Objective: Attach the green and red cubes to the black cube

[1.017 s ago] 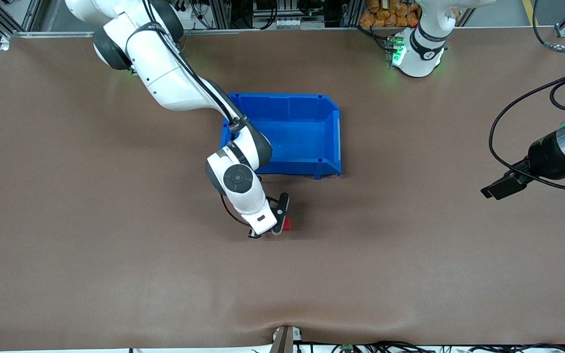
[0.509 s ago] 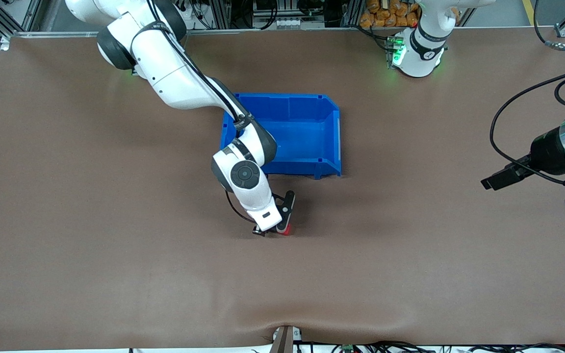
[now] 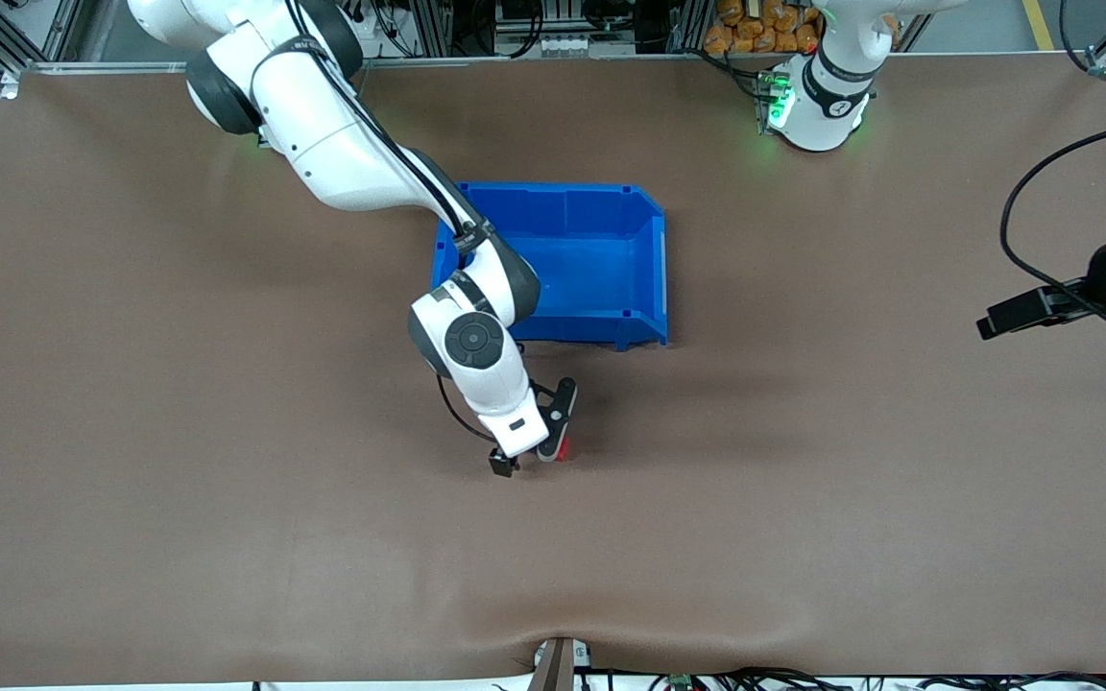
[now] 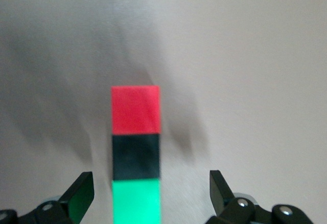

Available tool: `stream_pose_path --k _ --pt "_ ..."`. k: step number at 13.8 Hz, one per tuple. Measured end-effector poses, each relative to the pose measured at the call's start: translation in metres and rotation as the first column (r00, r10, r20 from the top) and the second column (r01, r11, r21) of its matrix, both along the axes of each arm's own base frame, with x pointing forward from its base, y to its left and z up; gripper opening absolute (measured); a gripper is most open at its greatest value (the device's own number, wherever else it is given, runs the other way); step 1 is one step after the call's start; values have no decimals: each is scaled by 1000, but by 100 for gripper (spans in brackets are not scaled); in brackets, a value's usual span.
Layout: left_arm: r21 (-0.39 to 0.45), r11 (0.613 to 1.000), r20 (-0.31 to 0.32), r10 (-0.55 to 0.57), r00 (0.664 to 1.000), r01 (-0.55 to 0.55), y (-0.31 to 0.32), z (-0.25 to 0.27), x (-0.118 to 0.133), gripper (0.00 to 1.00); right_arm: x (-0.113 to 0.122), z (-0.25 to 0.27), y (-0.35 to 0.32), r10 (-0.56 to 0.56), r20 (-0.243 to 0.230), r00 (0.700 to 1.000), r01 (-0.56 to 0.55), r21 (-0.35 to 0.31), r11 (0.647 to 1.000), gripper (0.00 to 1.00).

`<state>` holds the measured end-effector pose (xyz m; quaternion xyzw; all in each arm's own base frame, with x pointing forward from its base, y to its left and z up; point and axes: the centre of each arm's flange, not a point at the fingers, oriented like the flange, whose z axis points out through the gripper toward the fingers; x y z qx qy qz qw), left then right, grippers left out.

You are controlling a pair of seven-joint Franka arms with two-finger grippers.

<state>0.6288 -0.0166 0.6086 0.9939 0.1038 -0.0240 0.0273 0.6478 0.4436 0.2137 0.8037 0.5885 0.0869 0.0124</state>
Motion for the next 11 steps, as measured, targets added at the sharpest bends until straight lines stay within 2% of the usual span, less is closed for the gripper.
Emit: stream_pose_path --k 1,3,4,7,11 --pt "0 1000 -22 5 1000 -5 7 -2 -2 100 5 11 -8 -13 -10 1000 13 -9 1000 100" --pt "0 1000 -113 8 994 -8 16 -8 -14 100 13 42 -26 -69 -42 997 68 -30 997 100" --pt "-3 1000 -130 -1 991 1 20 -8 -17 100 16 60 -35 -109 -59 992 106 -40 993 100" --pt "-18 997 -113 -77 991 75 32 -2 -20 100 24 116 -68 -237 -86 968 232 -59 971 100" --pt "-3 989 -48 -145 988 145 -4 13 -33 100 39 190 -133 -433 -88 897 431 -45 901 100"
